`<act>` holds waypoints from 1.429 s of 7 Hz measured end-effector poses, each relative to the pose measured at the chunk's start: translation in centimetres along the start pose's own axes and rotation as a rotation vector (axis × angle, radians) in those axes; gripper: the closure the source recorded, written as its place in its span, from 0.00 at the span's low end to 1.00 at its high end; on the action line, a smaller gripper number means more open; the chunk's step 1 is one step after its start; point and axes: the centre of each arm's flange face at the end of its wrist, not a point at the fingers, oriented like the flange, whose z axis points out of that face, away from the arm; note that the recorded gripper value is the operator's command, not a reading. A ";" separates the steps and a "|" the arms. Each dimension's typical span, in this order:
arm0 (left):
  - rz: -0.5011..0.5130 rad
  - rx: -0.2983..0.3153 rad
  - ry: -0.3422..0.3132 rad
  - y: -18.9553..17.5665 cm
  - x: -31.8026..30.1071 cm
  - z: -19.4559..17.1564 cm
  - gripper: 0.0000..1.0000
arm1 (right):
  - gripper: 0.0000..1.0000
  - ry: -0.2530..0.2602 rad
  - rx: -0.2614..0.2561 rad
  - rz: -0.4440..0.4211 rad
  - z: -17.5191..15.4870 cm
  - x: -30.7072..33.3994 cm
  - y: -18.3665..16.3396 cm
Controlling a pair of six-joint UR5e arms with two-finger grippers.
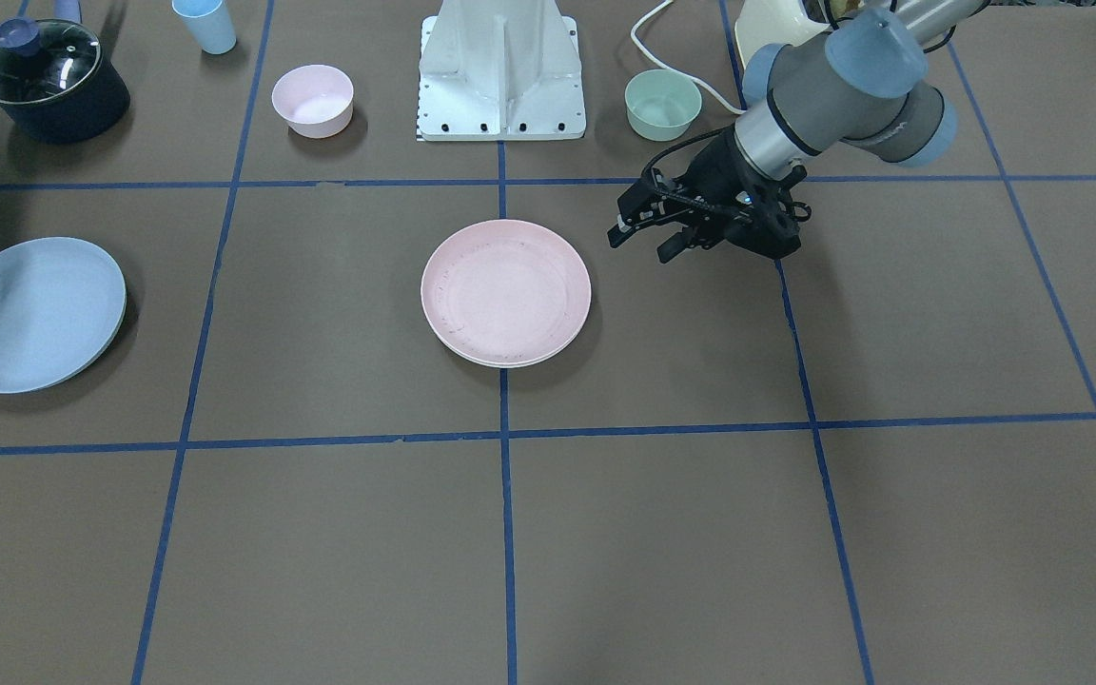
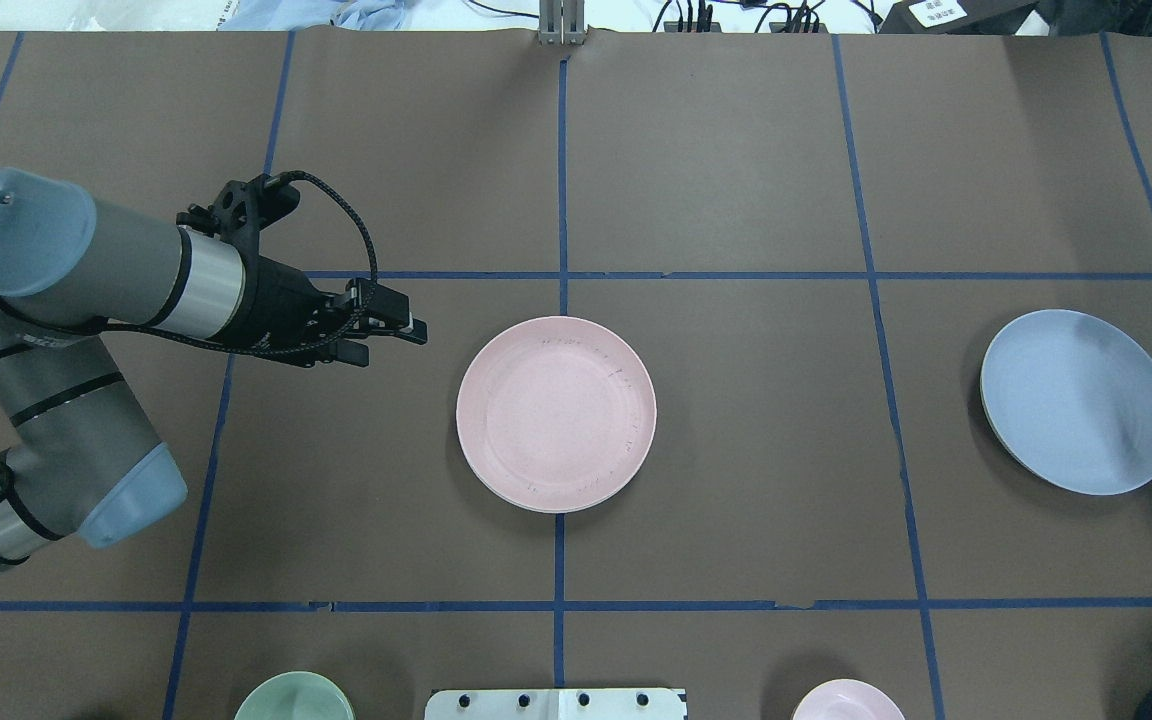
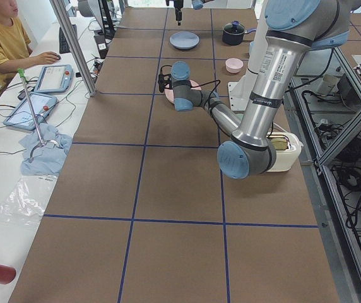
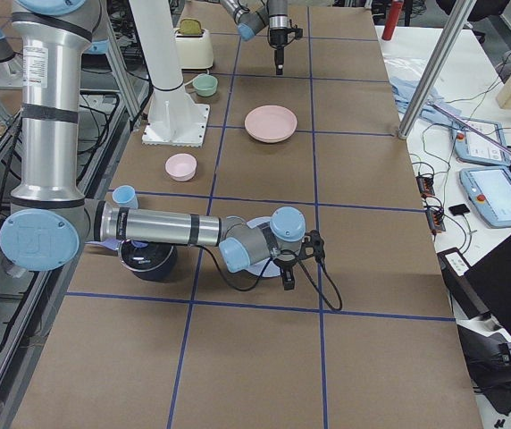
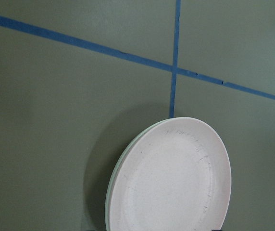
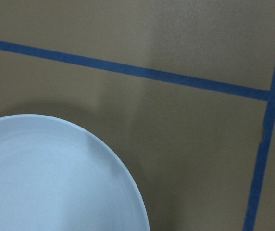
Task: Stack three plates with pink and blue
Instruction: 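Withdraw the left gripper while the right gripper reaches to grasp the light blue plate's rim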
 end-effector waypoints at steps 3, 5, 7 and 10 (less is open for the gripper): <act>-0.006 0.011 -0.005 -0.4 -0.4 -0.3 0.16 | 0.99 -0.032 0.019 0.036 4.4 -0.2 1.6; -0.005 0.012 -0.005 -0.4 -0.4 -0.3 0.16 | 1.00 -0.044 0.025 0.030 5.1 0.1 2.1; -0.004 0.013 -0.001 -0.4 -0.2 -0.5 0.16 | 1.00 -0.050 0.021 0.033 5.2 0.1 2.2; -0.003 0.012 0.000 -0.4 -0.2 -0.5 0.16 | 1.00 -0.078 0.022 0.021 4.5 -0.9 1.8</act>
